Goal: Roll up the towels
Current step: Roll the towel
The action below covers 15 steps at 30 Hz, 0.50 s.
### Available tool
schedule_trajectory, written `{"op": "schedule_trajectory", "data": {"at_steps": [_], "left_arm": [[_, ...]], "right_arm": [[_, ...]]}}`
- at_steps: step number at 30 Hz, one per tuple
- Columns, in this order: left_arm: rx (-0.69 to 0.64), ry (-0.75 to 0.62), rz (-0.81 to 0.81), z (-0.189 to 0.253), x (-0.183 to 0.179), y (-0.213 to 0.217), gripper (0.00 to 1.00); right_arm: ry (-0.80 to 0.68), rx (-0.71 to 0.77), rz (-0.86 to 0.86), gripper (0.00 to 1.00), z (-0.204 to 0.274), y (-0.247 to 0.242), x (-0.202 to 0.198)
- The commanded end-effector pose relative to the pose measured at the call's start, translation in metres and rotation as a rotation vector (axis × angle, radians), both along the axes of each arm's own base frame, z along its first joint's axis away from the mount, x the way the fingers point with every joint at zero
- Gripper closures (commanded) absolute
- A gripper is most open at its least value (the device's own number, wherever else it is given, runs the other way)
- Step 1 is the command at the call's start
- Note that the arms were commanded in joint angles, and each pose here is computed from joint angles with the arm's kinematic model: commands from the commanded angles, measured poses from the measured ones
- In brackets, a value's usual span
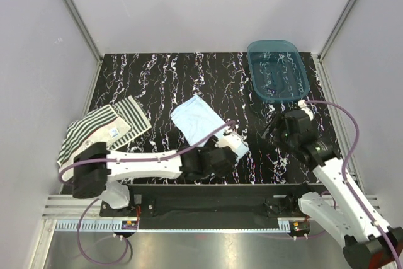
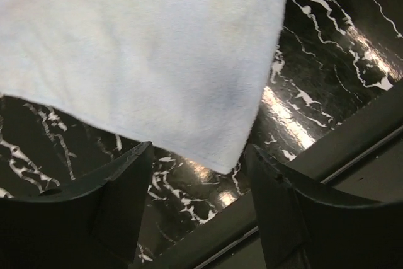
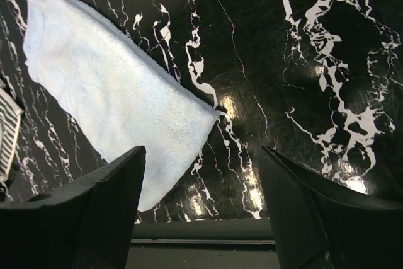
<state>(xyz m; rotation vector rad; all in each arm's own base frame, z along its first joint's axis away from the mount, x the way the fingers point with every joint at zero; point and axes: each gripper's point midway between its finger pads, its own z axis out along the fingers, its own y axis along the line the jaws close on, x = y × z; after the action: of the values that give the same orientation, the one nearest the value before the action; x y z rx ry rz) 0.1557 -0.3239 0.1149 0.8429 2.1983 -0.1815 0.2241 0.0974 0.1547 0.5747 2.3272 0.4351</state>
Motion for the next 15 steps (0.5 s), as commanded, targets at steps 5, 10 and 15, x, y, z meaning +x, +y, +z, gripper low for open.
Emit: {"op": "schedule_trajectory", "data": {"at_steps": [5,10,15], "left_arm": [[-0.027,0.001,-0.089,-0.024,-0.006,-0.047,0.35],[0.009,0.017,-0.080,-0.052,-0.009,-0.039,0.35],[0.018,0.034,-0.092,-0.069,-0.010,-0.042,0.38]], "right_arm": [[-0.049,-0.005,-0.085,0.21,0.023,-0.019,-0.014],[-0.037,0.015,-0.084,0.22,0.020,-0.017,-0.020],[-0.023,0.020,-0.079,0.22,0.016,-0.016,-0.021]]}}
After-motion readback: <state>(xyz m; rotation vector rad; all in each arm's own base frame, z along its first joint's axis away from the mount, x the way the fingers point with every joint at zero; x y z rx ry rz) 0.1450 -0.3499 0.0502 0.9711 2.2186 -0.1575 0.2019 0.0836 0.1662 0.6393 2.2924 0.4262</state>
